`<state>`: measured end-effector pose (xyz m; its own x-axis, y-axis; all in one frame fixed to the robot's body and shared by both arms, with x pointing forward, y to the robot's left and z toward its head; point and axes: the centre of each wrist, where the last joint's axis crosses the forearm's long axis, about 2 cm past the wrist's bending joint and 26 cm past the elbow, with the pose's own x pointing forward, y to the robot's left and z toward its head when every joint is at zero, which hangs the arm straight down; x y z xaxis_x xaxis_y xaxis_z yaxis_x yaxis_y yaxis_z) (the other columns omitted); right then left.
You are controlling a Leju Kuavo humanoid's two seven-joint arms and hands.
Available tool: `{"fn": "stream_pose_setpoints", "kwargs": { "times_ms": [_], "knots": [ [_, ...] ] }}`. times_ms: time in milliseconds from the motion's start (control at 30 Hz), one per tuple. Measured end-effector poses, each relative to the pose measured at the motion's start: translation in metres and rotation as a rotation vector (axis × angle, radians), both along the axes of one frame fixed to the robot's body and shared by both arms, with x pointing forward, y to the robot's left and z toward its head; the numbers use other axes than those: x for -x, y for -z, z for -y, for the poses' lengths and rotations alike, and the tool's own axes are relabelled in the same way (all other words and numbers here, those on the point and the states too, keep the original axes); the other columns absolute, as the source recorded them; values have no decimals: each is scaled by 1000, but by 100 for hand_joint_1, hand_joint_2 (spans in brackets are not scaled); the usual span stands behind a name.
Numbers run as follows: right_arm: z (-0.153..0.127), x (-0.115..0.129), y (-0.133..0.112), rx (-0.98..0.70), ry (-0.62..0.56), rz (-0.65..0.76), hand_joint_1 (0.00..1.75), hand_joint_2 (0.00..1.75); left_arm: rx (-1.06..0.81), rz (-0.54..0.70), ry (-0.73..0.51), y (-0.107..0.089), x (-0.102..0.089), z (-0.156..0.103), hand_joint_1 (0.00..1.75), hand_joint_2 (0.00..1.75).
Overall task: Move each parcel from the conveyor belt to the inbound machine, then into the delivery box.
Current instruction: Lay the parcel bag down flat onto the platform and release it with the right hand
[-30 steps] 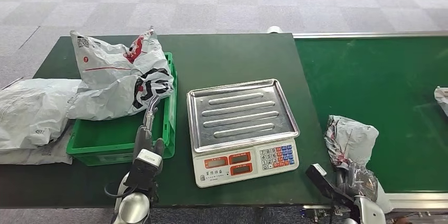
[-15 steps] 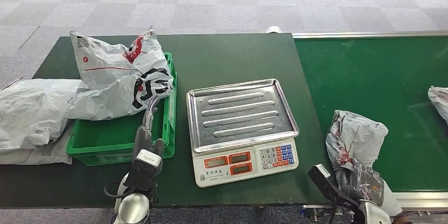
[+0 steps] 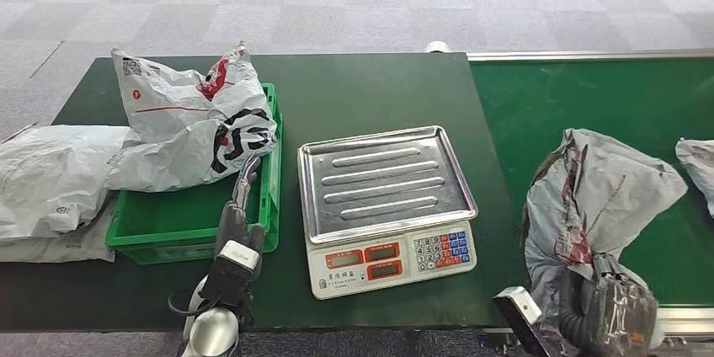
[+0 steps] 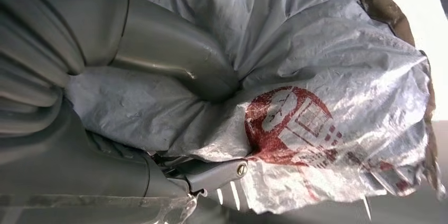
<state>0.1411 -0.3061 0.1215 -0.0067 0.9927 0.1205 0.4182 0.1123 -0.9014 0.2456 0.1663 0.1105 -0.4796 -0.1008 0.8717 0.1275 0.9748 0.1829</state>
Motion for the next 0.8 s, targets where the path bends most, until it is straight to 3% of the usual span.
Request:
{"fn": "stream_pose_setpoints", "kwargs": {
  "times_ms": [167,400,567,800],
  "knots": [
    [-15,16,-31,21,4,200,175,175,-2,5,4,-1,-3,1,0,0],
    [-5,3,-52,-3,-22,355,175,175,-3,9,15,-2,-3,4,0,0],
    [-6,-32,-54,9,-98,397,175,175,4,15,21,-4,-7,8,0,0],
    [-42,-123,-37,-109,-271,366,175,175,23,28,59,-9,-21,20,0,0]
  ]
}}
